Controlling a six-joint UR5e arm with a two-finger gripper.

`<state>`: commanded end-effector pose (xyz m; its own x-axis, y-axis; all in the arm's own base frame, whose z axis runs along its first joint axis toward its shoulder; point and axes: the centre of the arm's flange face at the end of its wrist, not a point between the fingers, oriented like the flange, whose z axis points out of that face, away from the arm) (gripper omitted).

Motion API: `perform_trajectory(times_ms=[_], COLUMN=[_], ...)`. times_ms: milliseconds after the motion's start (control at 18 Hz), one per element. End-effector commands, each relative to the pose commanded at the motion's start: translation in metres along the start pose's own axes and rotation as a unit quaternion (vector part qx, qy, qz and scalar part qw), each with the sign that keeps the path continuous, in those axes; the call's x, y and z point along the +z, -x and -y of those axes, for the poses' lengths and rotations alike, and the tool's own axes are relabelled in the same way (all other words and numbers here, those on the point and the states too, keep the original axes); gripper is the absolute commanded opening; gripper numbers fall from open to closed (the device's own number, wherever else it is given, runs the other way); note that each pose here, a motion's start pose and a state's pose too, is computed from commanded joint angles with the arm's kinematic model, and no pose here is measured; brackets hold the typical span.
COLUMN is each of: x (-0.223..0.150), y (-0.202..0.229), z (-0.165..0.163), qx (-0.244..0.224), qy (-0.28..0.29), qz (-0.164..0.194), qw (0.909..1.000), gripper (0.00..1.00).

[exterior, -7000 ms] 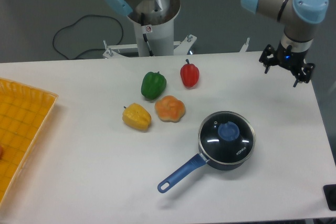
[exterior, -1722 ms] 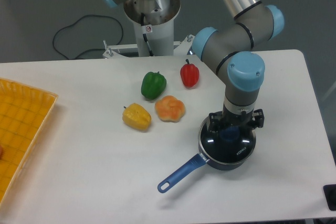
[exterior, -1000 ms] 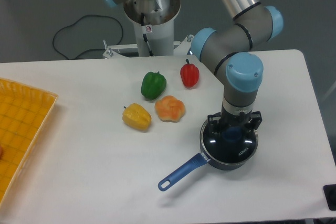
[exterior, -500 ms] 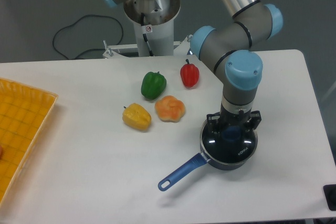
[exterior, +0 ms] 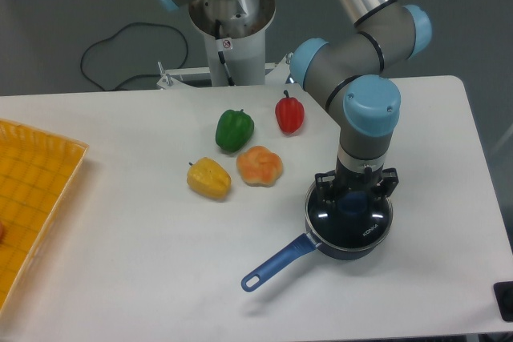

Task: Open the lid

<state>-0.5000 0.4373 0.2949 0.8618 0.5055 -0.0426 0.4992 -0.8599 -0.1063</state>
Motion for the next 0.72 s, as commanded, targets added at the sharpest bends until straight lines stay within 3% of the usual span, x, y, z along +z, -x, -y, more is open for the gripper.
perform_trajectory(times_ms=[722], x=[-0.040], y=[0.013], z=[-0.015], qx=[0.000], qy=[-0.011], qz=[0.002], qw=[0.9999], gripper=[0.59])
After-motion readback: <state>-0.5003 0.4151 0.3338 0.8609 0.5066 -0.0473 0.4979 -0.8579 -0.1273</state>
